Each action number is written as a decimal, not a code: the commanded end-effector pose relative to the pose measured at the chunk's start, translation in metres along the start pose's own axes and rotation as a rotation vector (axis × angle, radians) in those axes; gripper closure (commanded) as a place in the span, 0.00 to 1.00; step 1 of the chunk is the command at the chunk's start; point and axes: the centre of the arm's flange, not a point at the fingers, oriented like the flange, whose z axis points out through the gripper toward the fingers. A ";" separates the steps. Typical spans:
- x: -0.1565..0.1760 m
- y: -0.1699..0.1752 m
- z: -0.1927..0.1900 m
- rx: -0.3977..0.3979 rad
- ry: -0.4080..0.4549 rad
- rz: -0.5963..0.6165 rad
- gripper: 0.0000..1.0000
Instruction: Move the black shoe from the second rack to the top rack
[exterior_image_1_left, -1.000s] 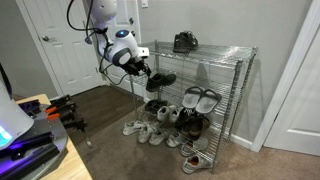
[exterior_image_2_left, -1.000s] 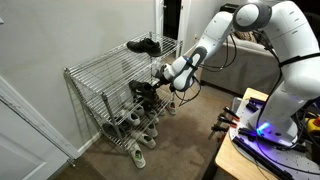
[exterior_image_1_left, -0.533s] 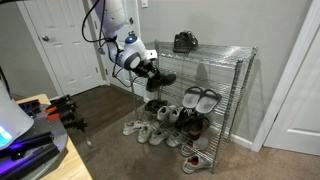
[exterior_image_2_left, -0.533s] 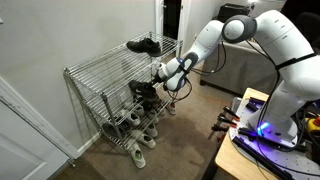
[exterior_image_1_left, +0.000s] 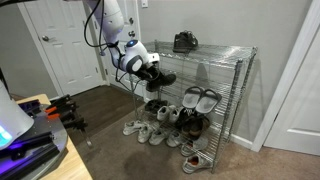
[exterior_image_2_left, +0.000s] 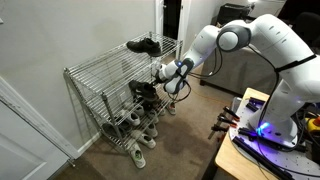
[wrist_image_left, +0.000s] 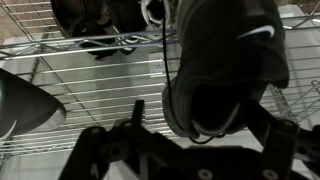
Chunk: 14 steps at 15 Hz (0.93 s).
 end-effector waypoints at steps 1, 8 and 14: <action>-0.014 -0.006 0.005 -0.024 -0.037 0.020 0.00; -0.025 -0.016 0.008 0.001 -0.080 0.007 0.47; -0.025 -0.021 0.007 0.007 -0.088 0.001 0.84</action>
